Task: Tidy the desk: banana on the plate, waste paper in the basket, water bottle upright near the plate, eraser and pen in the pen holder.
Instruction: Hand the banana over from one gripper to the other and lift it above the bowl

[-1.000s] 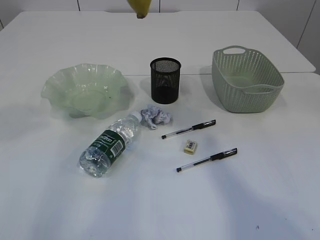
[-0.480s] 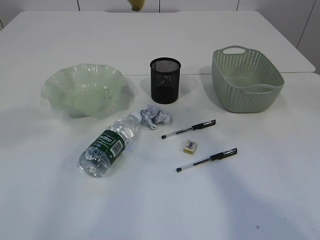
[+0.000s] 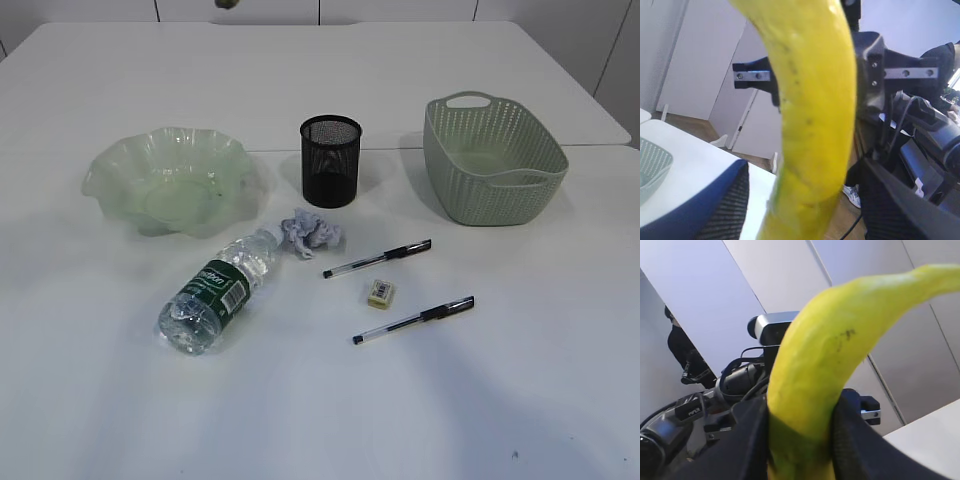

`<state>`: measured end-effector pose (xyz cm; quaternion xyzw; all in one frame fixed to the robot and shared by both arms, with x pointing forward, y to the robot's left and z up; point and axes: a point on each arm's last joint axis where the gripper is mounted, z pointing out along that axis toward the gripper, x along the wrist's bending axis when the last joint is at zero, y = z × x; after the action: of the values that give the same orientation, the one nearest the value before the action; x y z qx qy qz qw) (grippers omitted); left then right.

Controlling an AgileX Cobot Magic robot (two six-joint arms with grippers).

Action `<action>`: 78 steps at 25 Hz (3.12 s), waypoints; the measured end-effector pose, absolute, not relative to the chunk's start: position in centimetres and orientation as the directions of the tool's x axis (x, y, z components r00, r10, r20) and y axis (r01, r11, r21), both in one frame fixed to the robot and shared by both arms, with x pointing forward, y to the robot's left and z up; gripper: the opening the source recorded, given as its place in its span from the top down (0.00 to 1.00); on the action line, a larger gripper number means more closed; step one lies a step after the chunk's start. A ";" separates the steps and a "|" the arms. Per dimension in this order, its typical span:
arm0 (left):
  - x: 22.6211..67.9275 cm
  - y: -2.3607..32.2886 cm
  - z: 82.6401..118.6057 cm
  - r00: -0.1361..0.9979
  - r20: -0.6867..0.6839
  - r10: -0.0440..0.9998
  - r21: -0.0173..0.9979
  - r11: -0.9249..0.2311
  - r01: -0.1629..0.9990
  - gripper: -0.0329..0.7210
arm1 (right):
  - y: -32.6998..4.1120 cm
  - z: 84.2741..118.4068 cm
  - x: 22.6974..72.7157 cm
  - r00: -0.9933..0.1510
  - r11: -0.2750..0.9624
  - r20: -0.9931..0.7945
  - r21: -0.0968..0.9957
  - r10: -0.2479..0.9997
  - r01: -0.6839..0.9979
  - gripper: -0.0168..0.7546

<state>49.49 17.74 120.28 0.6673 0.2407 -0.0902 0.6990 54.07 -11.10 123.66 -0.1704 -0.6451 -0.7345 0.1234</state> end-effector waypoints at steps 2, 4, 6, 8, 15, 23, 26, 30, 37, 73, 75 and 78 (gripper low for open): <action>49.5 17.7 120.3 0.868 -0.457 0.195 0.889 0.094 0.448 0.31 | -11.0 123.7 53.9 -0.911 -0.137 0.411 0.905 0.027 0.404 0.65; 49.5 17.7 120.3 0.868 -0.456 0.194 0.890 0.095 0.446 0.31 | -10.9 123.8 53.8 -0.910 -0.142 0.413 0.902 0.015 0.407 0.65; 49.5 17.7 120.3 0.869 -0.456 0.192 0.890 0.094 0.446 0.31 | -10.9 123.9 53.8 -0.909 -0.151 0.417 0.898 -0.001 0.413 0.65; 49.4 17.5 120.4 0.870 -0.458 0.183 0.889 0.096 0.448 0.31 | -11.0 124.0 53.7 -0.907 -0.158 0.420 0.895 -0.010 0.416 0.65; 48.8 16.5 120.5 0.876 -0.460 0.142 0.888 0.089 0.452 0.31 | -11.0 124.1 53.6 -0.907 -0.159 0.421 0.894 -0.025 0.419 0.65; 48.8 16.2 120.8 0.875 -0.471 0.114 0.880 0.122 0.459 0.31 | -11.0 124.1 53.5 -0.907 -0.153 0.419 0.895 -0.035 0.419 0.65; 48.9 16.2 120.8 0.873 -0.474 0.113 0.879 0.125 0.461 0.31 | -11.0 124.1 53.5 -0.907 -0.153 0.419 0.895 -0.035 0.419 0.65; 49.1 16.2 120.6 0.869 -0.483 0.111 0.874 0.127 0.469 0.31 | -11.0 124.1 53.4 -0.906 -0.155 0.421 0.893 -0.041 0.422 0.65; 49.5 16.1 120.3 0.866 -0.488 0.109 0.871 0.132 0.474 0.32 | -11.0 124.2 53.4 -0.904 -0.159 0.424 0.890 -0.051 0.427 0.65; 49.4 16.0 120.6 0.875 -0.475 0.090 0.875 0.152 0.459 0.59 | -11.0 124.1 53.6 -0.895 -0.164 0.444 0.881 -0.039 0.444 0.50; 49.4 16.0 120.6 0.875 -0.476 0.091 0.875 0.152 0.460 0.59 | -11.0 124.1 53.6 -0.895 -0.164 0.444 0.881 -0.039 0.444 0.49; 49.4 16.0 120.6 0.875 -0.476 0.092 0.875 0.153 0.460 0.59 | -11.0 124.1 53.6 -0.895 -0.164 0.444 0.881 -0.039 0.444 0.47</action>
<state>49.45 16.04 120.59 0.6383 0.2163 -0.1263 0.7279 53.59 -10.96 124.10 -0.1617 -0.6260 -0.7454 0.1623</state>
